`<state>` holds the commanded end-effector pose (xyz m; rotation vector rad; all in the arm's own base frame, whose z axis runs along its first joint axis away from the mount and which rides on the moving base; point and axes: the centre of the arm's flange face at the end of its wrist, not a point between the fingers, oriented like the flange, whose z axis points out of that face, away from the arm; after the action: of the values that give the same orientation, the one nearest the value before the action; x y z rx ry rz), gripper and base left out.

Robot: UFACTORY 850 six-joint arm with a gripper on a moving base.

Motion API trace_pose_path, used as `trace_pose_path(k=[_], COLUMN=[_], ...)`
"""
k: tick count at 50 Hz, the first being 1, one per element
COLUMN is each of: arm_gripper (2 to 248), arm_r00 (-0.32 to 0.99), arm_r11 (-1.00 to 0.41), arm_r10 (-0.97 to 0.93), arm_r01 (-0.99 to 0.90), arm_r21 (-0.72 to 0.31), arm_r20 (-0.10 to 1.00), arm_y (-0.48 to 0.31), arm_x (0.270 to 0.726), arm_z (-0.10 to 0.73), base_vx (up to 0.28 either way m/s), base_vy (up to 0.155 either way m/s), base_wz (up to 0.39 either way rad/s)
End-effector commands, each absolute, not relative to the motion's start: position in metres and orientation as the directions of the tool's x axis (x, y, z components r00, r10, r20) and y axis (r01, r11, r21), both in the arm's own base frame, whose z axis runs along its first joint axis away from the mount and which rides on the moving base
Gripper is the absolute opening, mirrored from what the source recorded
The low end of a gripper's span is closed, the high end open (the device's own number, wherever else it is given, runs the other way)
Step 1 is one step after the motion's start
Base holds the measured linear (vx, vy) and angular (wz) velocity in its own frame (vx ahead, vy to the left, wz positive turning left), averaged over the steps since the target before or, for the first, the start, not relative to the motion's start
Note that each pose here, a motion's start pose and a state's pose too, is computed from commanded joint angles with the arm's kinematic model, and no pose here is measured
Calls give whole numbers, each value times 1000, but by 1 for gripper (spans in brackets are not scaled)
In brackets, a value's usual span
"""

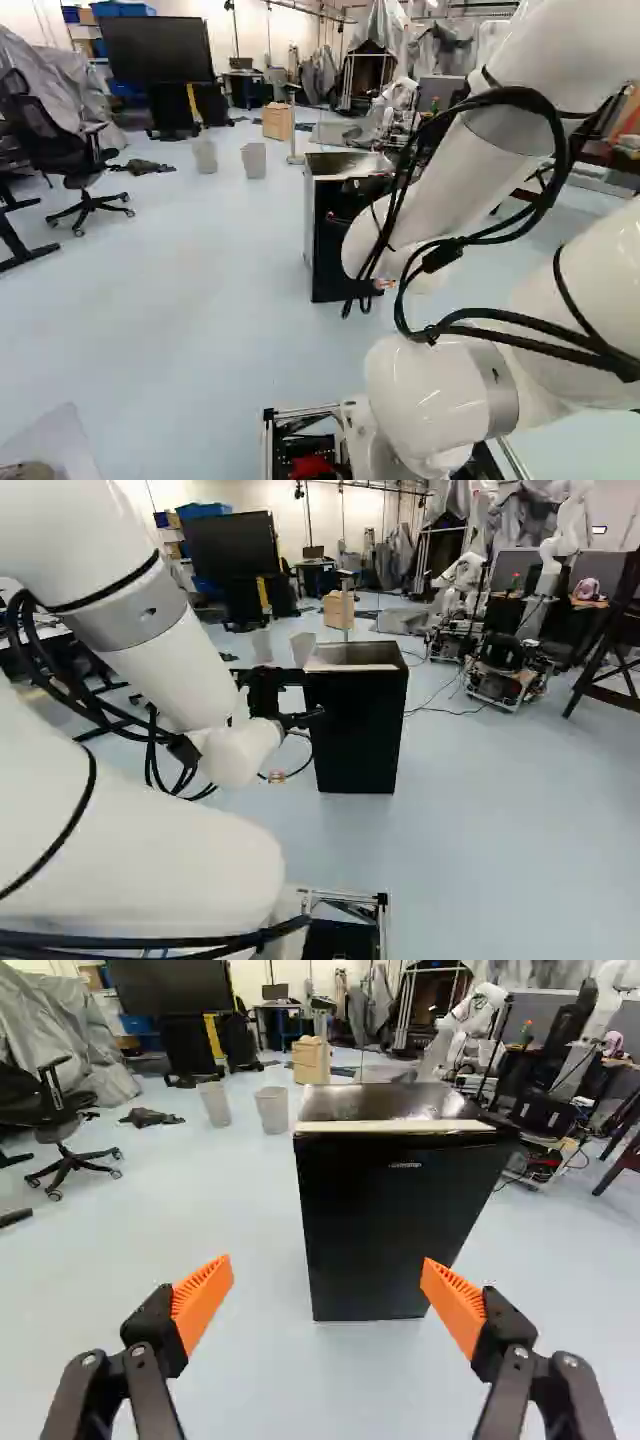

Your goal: Grab a drink from the fridge

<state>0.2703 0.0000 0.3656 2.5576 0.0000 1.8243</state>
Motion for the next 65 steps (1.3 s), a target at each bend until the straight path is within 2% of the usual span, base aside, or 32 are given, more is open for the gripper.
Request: trace_pose_path(k=[30,65], arm_gripper=[247,247], arm_r00=[326,326], arm_r11=[-1000,-1000], arm_r10=[0,0], arm_r01=[0,0], arm_r21=[0,0], arm_r20=[946,946], arm_y=[0,0], arm_x=[270,270], arm_z=[366,366], base_vx=[0,52], base_vy=[0,39], base_wz=[0,-12])
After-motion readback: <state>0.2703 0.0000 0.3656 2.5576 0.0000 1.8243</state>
